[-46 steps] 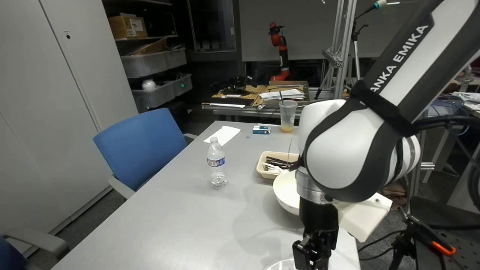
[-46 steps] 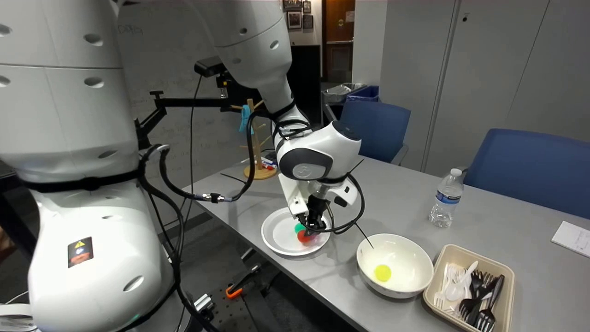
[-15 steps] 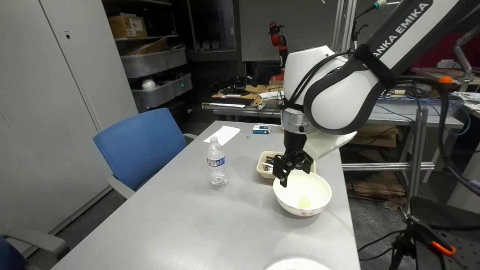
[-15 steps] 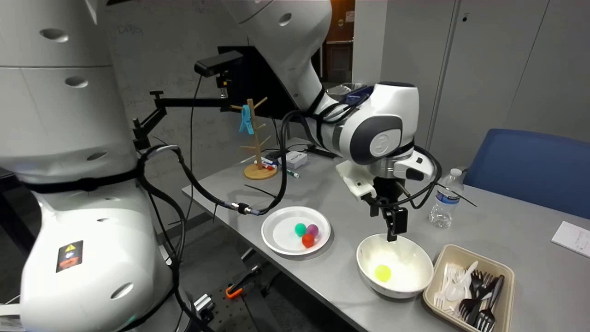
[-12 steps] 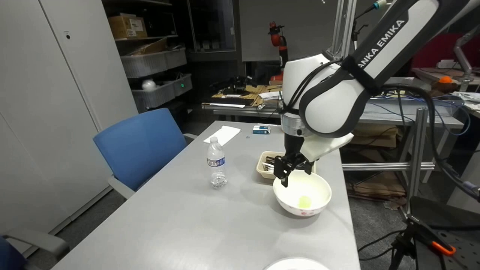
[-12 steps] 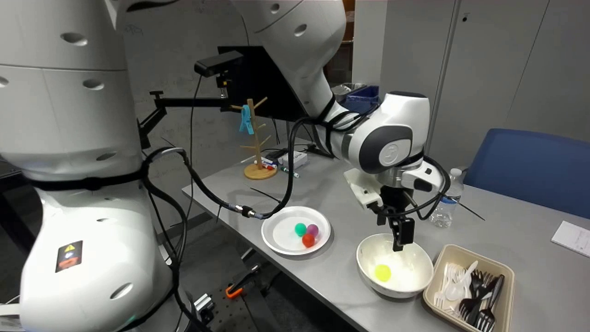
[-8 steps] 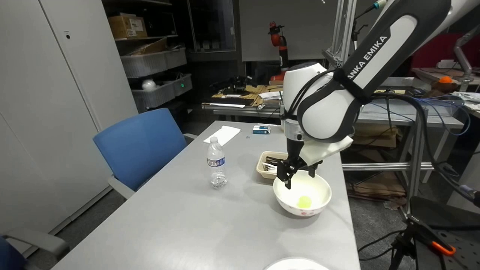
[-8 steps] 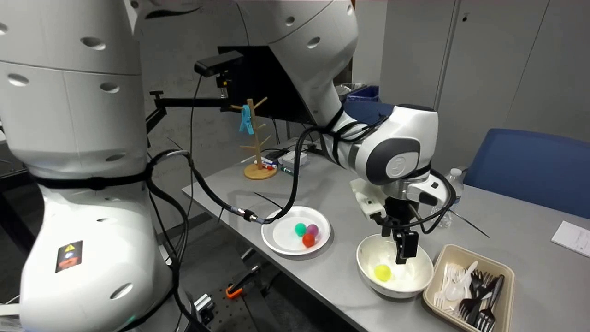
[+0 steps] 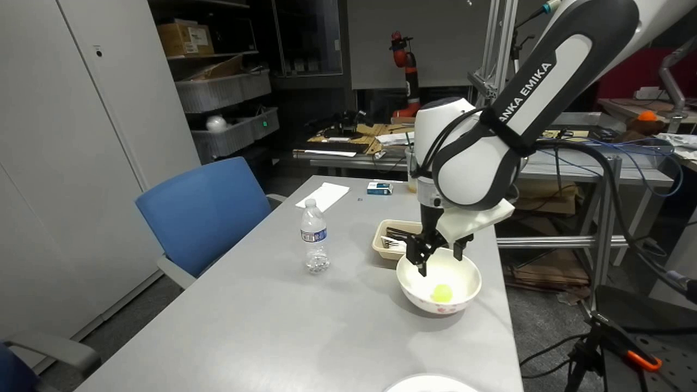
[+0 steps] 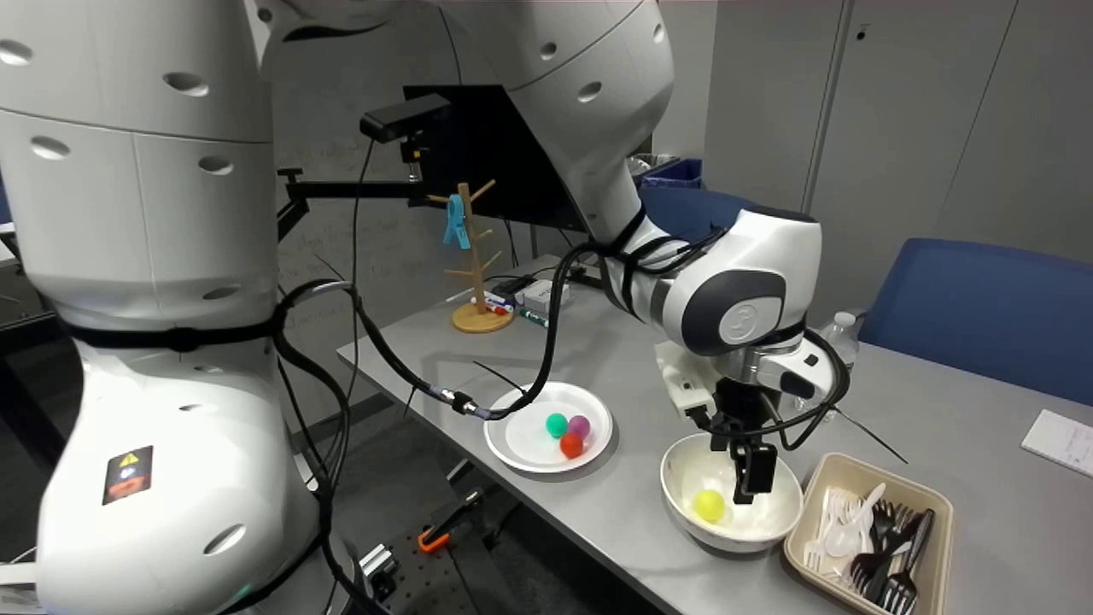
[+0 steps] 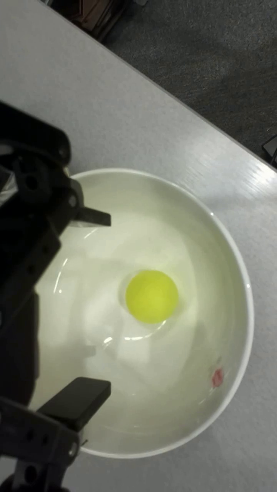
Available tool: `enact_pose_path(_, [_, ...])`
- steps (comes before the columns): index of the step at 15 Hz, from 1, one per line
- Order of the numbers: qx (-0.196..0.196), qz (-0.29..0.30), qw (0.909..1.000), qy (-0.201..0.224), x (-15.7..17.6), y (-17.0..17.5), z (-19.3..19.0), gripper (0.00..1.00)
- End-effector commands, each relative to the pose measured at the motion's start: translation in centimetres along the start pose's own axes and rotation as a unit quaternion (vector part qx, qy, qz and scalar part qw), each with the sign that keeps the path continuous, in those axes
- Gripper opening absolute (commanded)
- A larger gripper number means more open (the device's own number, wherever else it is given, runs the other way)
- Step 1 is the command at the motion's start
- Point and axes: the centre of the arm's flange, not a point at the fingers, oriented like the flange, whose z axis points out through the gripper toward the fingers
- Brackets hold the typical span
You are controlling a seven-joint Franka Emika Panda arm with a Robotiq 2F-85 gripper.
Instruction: Remove the red and yellow balls from the white bowl and place them on the white plate
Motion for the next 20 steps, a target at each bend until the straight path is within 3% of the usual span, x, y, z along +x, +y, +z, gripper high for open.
enact_pose_path(1, [0.0, 0.0, 1.0, 0.0, 0.0, 0.0, 0.0, 1.0])
enact_pose_path(13, [0.008, -0.012, 0.9999, 0.002, 0.1, -0.1, 0.1, 1.0])
enact_pose_path(16, [0.015, -0.014, 0.9998, 0.004, -1.3, -0.9, 1.8, 1.0])
enact_pose_path(20, [0.002, -0.012, 0.9999, -0.01, -1.5, -0.9, 2.0, 1.0])
